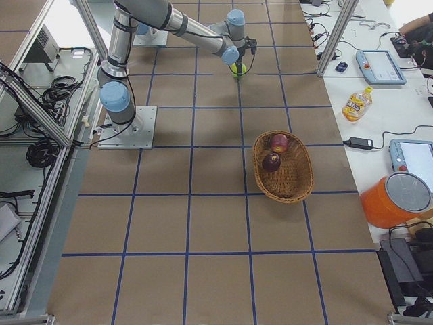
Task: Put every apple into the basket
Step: 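Carry the green apple into the basket and open the right gripper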
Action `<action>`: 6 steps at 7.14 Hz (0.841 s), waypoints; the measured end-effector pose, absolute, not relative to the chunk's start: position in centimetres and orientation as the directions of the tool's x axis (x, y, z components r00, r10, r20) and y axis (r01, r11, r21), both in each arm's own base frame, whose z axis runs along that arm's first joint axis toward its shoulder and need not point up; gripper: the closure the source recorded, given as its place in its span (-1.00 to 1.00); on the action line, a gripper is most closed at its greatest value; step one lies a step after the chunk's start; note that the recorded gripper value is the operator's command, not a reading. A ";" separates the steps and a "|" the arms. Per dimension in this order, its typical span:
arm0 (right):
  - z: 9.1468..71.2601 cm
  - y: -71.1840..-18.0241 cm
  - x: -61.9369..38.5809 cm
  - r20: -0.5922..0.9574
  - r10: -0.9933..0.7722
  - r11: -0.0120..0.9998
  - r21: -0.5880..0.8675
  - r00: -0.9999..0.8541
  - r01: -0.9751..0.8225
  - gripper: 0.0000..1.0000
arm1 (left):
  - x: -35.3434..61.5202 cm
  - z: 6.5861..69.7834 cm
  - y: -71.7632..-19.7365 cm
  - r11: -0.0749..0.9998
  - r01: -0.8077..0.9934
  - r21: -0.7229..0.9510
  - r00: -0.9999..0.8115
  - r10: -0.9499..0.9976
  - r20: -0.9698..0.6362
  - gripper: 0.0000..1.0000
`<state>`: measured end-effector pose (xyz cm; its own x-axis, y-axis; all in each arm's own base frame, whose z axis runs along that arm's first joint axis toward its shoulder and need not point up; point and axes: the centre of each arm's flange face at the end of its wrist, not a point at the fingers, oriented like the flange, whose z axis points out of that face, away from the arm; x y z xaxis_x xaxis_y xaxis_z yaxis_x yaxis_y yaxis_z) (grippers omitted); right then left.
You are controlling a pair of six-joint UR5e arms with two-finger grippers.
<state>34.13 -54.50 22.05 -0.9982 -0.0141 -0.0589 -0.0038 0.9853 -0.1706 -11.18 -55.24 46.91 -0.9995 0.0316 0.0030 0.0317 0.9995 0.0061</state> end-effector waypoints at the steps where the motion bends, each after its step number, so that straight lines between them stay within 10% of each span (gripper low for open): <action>1: 24.1 -56.0 32.3 -0.053 0.002 0.984 -0.175 -0.999 0.011 0.10 | -11.2 47.0 -55.3 0.999 0.032 0.005 -0.999 0.032 0.003 -1.00; 6: 32.3 -64.2 -0.2 0.065 0.023 0.980 -0.198 -0.998 0.009 0.19 | -11.6 46.8 -55.2 0.999 0.034 0.007 -0.999 0.034 0.005 -1.00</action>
